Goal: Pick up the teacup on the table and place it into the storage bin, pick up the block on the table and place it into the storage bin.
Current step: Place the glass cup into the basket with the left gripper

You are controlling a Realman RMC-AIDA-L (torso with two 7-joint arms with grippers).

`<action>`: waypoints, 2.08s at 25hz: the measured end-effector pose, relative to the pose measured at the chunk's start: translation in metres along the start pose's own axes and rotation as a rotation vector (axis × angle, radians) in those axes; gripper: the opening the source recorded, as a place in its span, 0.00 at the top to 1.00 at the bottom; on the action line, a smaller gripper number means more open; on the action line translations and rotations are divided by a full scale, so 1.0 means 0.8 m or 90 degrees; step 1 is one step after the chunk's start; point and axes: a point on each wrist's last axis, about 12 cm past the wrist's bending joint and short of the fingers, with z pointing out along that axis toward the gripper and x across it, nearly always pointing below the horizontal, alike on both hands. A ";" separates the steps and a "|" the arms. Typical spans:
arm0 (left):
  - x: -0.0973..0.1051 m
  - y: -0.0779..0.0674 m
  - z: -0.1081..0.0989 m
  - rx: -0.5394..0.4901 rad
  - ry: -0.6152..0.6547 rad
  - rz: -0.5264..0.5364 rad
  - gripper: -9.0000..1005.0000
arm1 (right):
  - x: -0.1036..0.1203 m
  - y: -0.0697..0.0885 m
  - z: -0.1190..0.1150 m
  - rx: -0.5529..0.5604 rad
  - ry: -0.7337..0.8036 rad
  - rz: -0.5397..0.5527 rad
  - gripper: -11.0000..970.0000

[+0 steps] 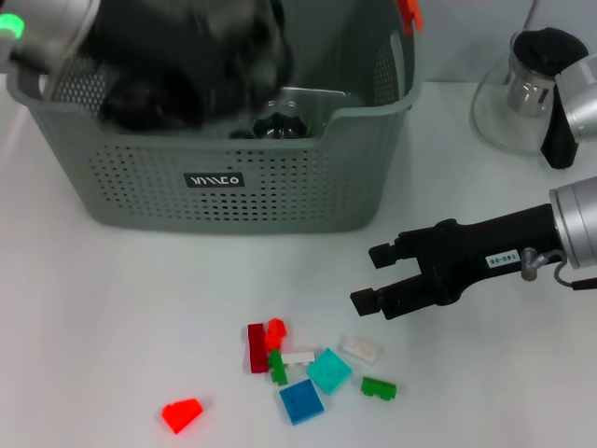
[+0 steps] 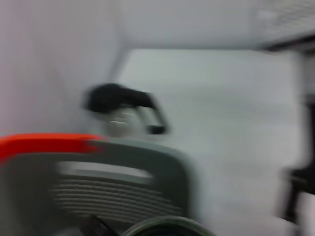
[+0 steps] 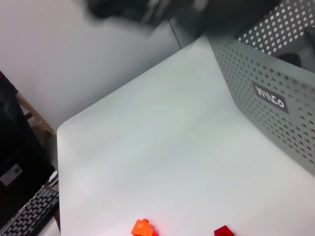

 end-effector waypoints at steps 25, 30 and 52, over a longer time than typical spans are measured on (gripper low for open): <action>0.039 0.092 0.132 -0.266 0.163 -0.159 0.94 | 0.000 -0.001 -0.004 0.000 0.000 0.007 0.04; 0.041 0.085 0.144 -0.261 0.180 -0.139 0.94 | 0.000 0.000 -0.003 -0.001 0.000 0.008 0.04; 0.045 0.074 0.161 -0.255 0.206 -0.118 0.93 | -0.001 0.000 -0.002 -0.002 0.001 0.006 0.04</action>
